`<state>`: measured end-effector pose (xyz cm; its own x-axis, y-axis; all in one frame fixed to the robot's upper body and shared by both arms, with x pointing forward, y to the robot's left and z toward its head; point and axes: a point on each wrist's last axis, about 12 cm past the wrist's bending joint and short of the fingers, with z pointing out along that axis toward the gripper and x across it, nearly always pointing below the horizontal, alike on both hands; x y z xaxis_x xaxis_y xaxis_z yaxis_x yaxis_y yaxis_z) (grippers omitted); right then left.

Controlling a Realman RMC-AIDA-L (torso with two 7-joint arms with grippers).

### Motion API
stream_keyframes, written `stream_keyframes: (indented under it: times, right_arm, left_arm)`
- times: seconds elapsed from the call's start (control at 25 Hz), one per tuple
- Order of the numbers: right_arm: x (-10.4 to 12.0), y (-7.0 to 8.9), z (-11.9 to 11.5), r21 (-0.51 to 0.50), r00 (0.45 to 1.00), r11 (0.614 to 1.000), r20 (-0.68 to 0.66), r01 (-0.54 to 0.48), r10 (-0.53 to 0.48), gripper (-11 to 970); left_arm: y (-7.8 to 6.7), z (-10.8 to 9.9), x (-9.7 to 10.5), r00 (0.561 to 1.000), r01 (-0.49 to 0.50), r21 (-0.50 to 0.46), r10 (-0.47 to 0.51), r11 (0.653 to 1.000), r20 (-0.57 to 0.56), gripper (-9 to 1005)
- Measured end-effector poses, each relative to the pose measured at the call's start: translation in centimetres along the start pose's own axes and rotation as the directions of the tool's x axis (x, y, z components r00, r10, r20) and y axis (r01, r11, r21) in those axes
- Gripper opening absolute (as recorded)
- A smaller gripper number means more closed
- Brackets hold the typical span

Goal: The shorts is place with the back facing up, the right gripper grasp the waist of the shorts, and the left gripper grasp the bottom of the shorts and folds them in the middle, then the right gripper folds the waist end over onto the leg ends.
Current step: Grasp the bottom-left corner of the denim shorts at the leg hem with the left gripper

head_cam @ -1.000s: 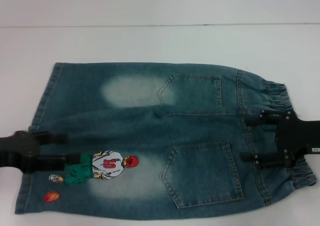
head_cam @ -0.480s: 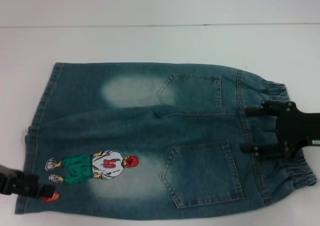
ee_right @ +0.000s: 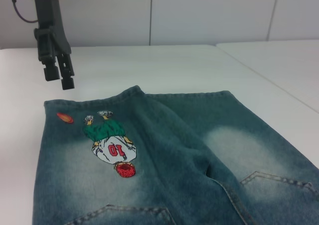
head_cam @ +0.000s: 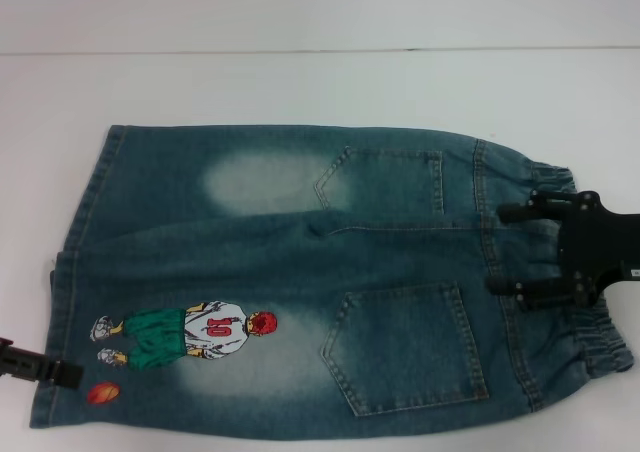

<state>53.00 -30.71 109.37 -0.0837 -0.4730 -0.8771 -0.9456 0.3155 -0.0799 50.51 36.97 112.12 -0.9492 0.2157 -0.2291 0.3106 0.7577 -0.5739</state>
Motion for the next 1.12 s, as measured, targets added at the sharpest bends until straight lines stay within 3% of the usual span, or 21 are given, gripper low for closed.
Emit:
stream_keyframes:
  times: [0.44,1.12]
  right_arm:
    - [-0.3,-0.1,0.2,-0.011,1.0,1.0,0.007,0.012,-0.012,900]
    - [-0.7,-0.2,0.4,-0.018,1.0,1.0,0.018,0.024,-0.024,900]
  left_arm:
    - [0.4,0.1,0.0,0.996,0.035,-0.086,-0.042,0.996,-0.084,826]
    - [-0.1,1.8,0.0,0.989,0.068,-0.066,-0.075,0.996,-0.126,808]
